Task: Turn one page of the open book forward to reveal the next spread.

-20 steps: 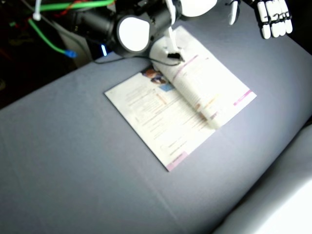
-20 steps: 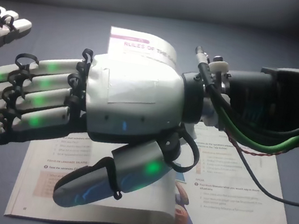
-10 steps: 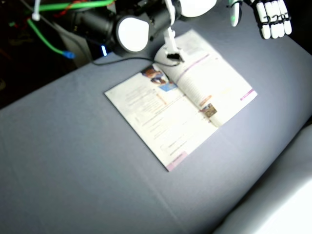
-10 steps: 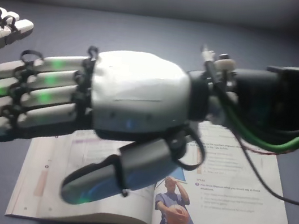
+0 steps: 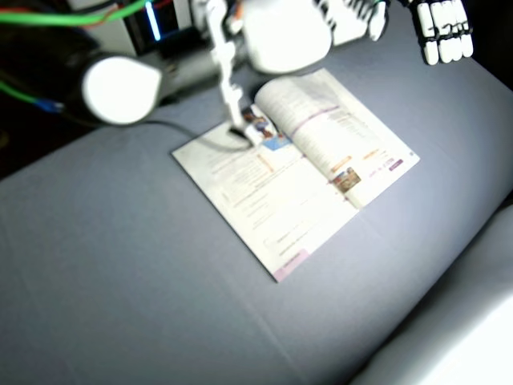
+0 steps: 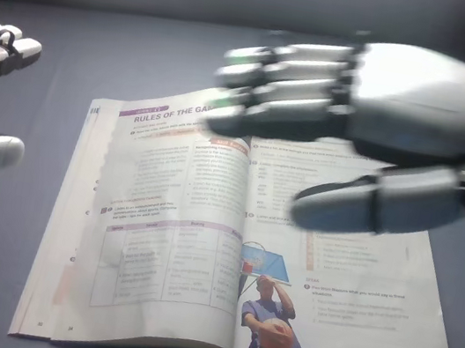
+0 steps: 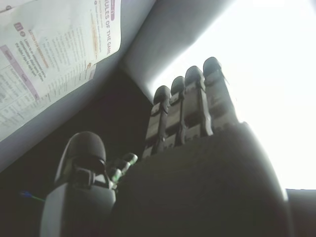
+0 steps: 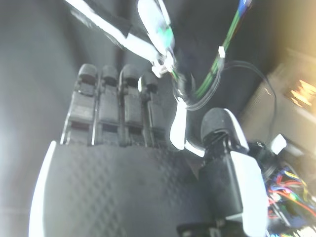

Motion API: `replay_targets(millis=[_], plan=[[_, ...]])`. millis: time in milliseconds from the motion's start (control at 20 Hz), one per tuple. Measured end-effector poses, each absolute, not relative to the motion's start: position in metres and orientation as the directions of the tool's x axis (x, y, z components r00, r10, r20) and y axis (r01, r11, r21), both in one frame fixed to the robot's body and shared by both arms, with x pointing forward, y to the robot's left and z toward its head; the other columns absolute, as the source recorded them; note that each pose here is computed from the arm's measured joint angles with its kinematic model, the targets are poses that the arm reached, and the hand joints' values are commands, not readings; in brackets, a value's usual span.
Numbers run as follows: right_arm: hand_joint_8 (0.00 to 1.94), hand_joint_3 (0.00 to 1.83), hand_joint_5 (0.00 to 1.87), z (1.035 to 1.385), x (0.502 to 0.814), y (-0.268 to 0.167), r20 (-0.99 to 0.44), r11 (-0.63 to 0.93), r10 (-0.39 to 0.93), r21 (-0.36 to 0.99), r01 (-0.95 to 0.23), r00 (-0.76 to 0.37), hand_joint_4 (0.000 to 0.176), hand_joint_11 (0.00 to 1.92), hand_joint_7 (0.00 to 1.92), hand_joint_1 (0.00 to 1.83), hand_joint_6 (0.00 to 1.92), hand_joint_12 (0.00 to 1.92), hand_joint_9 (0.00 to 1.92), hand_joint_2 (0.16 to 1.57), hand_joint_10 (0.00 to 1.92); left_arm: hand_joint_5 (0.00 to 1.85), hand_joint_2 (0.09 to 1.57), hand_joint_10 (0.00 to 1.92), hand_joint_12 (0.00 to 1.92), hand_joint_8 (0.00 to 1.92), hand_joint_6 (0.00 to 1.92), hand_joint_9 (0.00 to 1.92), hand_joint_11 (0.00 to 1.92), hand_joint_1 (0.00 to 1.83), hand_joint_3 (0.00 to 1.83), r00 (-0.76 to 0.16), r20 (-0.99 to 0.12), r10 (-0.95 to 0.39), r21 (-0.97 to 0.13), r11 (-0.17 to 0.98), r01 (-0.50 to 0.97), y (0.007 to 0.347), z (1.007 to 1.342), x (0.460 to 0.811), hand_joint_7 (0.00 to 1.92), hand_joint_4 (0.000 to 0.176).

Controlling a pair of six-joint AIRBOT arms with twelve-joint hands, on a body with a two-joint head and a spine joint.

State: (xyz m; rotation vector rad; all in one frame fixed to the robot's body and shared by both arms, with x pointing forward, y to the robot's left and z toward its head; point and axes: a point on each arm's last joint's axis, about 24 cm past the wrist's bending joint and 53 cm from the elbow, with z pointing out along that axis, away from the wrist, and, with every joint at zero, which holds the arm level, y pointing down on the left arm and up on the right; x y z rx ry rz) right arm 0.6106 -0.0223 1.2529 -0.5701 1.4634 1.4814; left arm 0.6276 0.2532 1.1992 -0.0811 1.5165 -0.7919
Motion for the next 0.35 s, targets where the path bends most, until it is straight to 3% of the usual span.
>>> replay_targets(millis=[50, 100, 150, 350], plan=[[0.0, 0.0, 0.23, 1.256, 0.622, -0.046, -0.843, 0.227, 0.34, 0.503, -0.834, -0.416, 0.0, 0.24, 0.22, 0.0, 0.0, 0.29, 0.14, 1.32, 0.0, 0.13, 1.35, 0.01, 0.01, 0.01, 0.01, 0.06, 0.03, 0.0, 0.0, -0.128, -0.848, -0.514, -0.516, 0.746, 0.422, 0.252, 1.203, 0.626, 0.07, 0.0], [0.0, 0.0, 0.23, 1.26, 0.629, -0.06, -0.835, 0.259, 0.379, 0.509, -0.821, -0.398, 0.0, 0.24, 0.22, 0.0, 0.0, 0.29, 0.14, 1.32, 0.0, 0.13, 1.35, 0.01, 0.01, 0.01, 0.01, 0.06, 0.03, 0.0, 0.0, -0.117, -0.843, -0.526, -0.52, 0.737, 0.433, 0.251, 1.208, 0.624, 0.07, 0.0], [0.01, 0.0, 0.1, 1.262, 0.64, -0.082, -0.815, 0.308, 0.44, 0.531, -0.789, -0.377, 0.0, 0.01, 0.1, 0.0, 0.01, 0.27, 0.07, 1.36, 0.01, 0.13, 1.39, 0.01, 0.02, 0.01, 0.01, 0.07, 0.06, 0.0, 0.01, -0.102, -0.832, -0.546, -0.528, 0.723, 0.445, 0.251, 1.213, 0.622, 0.08, 0.0], [0.0, 0.0, 0.17, 1.253, 0.65, -0.14, -0.756, 0.394, 0.564, 0.599, -0.697, -0.332, 0.0, 0.0, 0.12, 0.02, 0.01, 0.36, 0.09, 1.31, 0.0, 0.11, 1.36, 0.0, 0.02, 0.0, 0.0, 0.06, 0.05, 0.0, 0.0, -0.069, -0.754, -0.654, -0.596, 0.636, 0.491, 0.247, 1.231, 0.616, 0.09, 0.0]])
